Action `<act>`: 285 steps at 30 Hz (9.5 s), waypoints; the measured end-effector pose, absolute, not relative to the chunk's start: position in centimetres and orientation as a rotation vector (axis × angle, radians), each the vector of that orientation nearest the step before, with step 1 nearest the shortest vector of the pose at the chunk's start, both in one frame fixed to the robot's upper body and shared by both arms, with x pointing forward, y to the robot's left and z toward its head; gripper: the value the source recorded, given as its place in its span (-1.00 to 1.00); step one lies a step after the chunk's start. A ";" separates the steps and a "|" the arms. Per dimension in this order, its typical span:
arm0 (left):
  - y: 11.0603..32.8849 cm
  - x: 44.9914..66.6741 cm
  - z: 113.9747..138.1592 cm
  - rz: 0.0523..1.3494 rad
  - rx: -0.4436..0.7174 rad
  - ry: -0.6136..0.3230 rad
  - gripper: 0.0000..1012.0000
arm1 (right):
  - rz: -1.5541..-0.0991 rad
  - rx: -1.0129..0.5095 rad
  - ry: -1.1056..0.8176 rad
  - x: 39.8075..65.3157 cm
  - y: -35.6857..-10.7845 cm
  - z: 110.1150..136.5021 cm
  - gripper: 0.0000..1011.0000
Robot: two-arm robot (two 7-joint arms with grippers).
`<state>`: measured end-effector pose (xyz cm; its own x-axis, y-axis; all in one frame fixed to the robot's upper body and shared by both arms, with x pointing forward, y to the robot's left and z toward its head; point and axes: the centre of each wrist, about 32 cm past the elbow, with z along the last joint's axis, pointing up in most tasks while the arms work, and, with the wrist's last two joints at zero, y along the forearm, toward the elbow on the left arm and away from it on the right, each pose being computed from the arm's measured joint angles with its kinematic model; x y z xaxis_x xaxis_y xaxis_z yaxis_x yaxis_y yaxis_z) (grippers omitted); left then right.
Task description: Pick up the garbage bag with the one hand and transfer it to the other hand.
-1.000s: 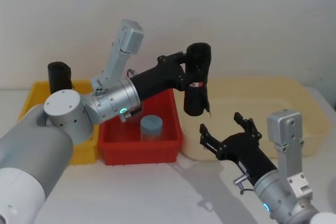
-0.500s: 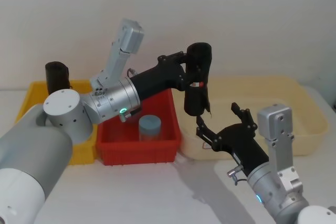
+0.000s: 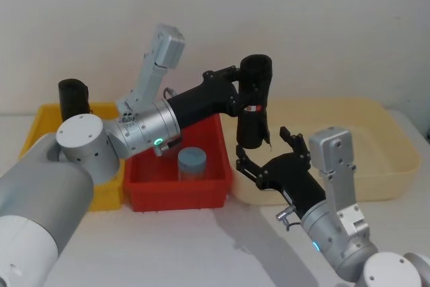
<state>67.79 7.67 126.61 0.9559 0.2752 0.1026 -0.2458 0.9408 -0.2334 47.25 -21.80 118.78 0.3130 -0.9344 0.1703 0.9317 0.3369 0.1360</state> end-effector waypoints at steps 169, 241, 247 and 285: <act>14.6 58.5 126.8 0.766 -0.179 -0.339 0.98 | -1.378 -0.192 -0.236 55.2 -25.3 122.0 0.98; 23.0 45.8 125.6 1.367 -0.088 -0.466 0.98 | -0.891 -0.332 -0.184 54.2 -18.0 122.1 0.98; 23.0 45.7 125.6 1.368 -0.088 -0.467 0.98 | -0.890 -0.333 -0.151 54.6 -17.8 122.4 0.98; 23.1 45.7 125.6 1.370 -0.088 -0.468 0.98 | -0.938 -0.325 0.003 58.2 -17.3 123.0 0.98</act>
